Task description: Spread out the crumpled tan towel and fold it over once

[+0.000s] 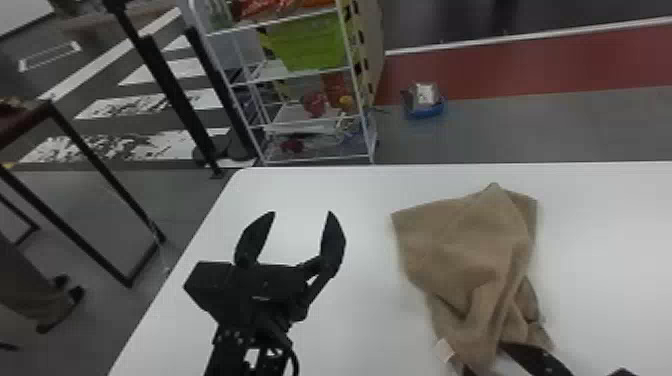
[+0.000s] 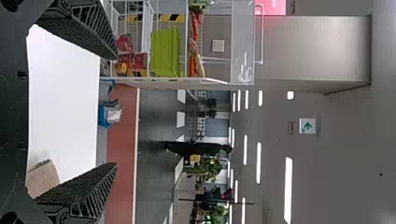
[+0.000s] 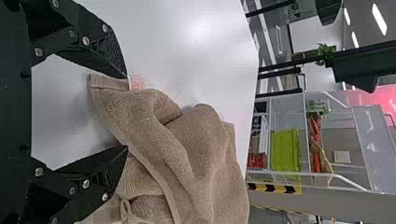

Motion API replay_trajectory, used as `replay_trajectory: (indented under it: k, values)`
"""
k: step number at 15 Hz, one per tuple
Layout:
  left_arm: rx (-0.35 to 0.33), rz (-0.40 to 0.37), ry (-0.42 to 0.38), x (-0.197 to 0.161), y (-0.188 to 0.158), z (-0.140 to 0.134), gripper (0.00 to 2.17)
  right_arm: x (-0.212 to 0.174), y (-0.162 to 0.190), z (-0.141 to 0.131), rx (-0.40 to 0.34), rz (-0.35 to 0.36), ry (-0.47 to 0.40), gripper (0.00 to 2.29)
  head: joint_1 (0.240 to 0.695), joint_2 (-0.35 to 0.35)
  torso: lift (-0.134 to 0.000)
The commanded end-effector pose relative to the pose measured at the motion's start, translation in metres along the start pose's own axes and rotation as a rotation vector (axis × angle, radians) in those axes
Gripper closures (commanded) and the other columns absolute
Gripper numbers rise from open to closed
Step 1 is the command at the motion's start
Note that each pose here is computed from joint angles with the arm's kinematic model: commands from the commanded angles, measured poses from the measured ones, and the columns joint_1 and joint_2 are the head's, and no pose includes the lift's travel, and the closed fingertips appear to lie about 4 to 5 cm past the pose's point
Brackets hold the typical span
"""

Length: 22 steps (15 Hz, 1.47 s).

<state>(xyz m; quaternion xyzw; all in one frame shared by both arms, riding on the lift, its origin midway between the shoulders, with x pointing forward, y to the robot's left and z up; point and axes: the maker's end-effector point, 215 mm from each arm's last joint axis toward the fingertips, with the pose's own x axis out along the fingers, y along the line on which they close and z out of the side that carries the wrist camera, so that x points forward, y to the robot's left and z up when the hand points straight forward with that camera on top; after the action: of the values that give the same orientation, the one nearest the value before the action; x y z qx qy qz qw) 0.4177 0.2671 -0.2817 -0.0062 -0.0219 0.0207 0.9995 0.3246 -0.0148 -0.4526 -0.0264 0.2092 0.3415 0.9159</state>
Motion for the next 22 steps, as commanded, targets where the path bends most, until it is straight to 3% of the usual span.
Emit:
replay_trajectory:
  k: [1,3,4,8,9,12,13,17,22]
  values:
    - [0.001,0.000,0.000,0.000,0.000,0.000,0.08,0.002,-0.001,-0.005,-0.010,-0.002,0.023,0.59,0.695,0.350,-0.124]
    - [0.001,-0.004,-0.003,0.000,-0.001,0.002,0.08,0.004,-0.004,-0.011,-0.007,-0.005,0.052,0.59,0.695,0.350,-0.124]
    - [0.001,-0.005,-0.003,0.000,-0.001,0.002,0.08,0.005,-0.007,-0.023,0.010,-0.009,0.102,0.71,0.695,0.350,-0.124]
    - [0.001,-0.004,-0.001,0.000,0.000,0.001,0.08,0.007,-0.009,-0.011,0.003,-0.010,0.078,0.77,0.695,0.350,-0.124]
    - [0.003,-0.004,-0.001,0.000,0.000,0.001,0.08,0.008,-0.009,-0.007,0.002,-0.009,0.069,1.00,0.695,0.350,-0.124]
    - [0.002,-0.003,0.003,-0.002,0.001,-0.001,0.08,0.008,-0.013,0.008,0.004,-0.011,0.042,1.29,0.695,0.350,-0.124]
    - [0.004,-0.001,0.003,-0.002,0.002,-0.001,0.08,0.007,-0.015,0.014,0.009,-0.014,0.027,1.29,0.695,0.350,-0.124]
    - [0.004,-0.004,-0.003,-0.004,0.001,0.003,0.08,-0.004,-0.014,0.059,0.013,0.003,-0.057,1.30,0.695,0.350,-0.124]
    - [0.012,-0.008,0.004,-0.006,-0.001,0.001,0.08,-0.035,-0.004,0.154,0.009,0.064,-0.252,1.29,0.695,0.350,-0.124]
